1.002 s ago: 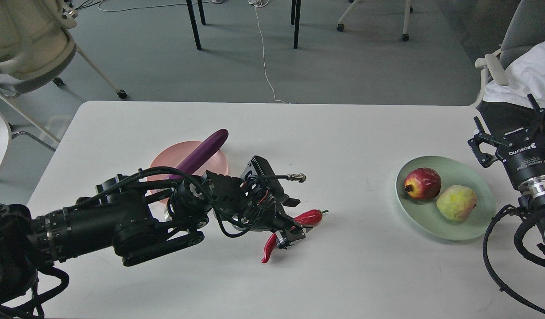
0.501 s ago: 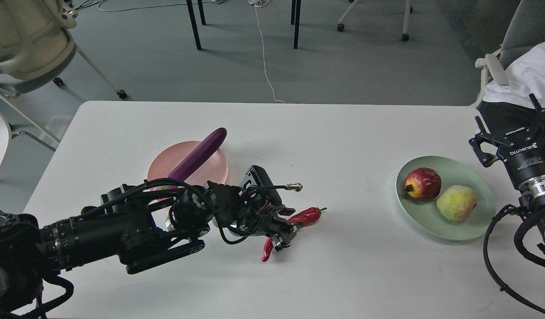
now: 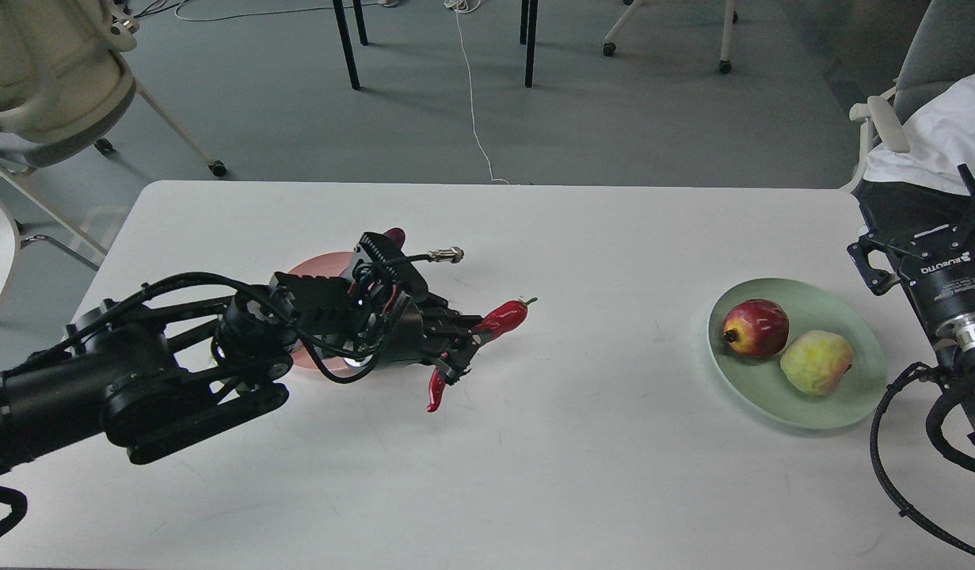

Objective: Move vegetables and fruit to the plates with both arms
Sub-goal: 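Carry the chili with the left gripper onto the pink plate and release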

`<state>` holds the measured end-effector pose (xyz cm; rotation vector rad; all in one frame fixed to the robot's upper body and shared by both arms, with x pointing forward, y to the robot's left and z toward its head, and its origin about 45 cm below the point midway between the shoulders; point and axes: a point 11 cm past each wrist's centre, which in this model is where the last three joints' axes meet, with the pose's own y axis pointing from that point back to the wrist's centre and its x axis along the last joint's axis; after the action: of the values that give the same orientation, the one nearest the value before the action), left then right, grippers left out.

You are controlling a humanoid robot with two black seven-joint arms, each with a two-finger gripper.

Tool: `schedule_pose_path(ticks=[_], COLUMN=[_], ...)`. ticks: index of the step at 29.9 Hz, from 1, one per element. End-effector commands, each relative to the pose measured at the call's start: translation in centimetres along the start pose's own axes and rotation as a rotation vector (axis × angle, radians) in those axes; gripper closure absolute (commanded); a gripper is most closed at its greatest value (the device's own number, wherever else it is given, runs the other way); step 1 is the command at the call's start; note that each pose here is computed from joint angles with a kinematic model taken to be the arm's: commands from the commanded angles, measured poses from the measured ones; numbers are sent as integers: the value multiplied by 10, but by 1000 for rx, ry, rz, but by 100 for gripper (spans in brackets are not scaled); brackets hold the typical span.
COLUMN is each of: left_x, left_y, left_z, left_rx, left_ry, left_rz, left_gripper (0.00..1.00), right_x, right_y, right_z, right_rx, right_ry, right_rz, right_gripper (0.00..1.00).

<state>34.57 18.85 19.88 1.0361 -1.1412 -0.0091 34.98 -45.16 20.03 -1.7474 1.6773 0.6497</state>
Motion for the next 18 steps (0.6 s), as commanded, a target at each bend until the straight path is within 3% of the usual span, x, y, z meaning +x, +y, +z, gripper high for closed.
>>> schedule_pose_path(ticks=[1,18], left_x=[-13,-26], left_y=[26,12], left_z=[-33,-62], left_rx=[89,178], left_ry=[9,37], left_rz=[-23,-43], left_gripper=[89,82], right_x=[0,-3], right_y=[0,6], right_z=[5,26], right_rx=[-3,-24], right_ry=[-10,-59], right_rz=[1,-2], right_gripper=[1,1])
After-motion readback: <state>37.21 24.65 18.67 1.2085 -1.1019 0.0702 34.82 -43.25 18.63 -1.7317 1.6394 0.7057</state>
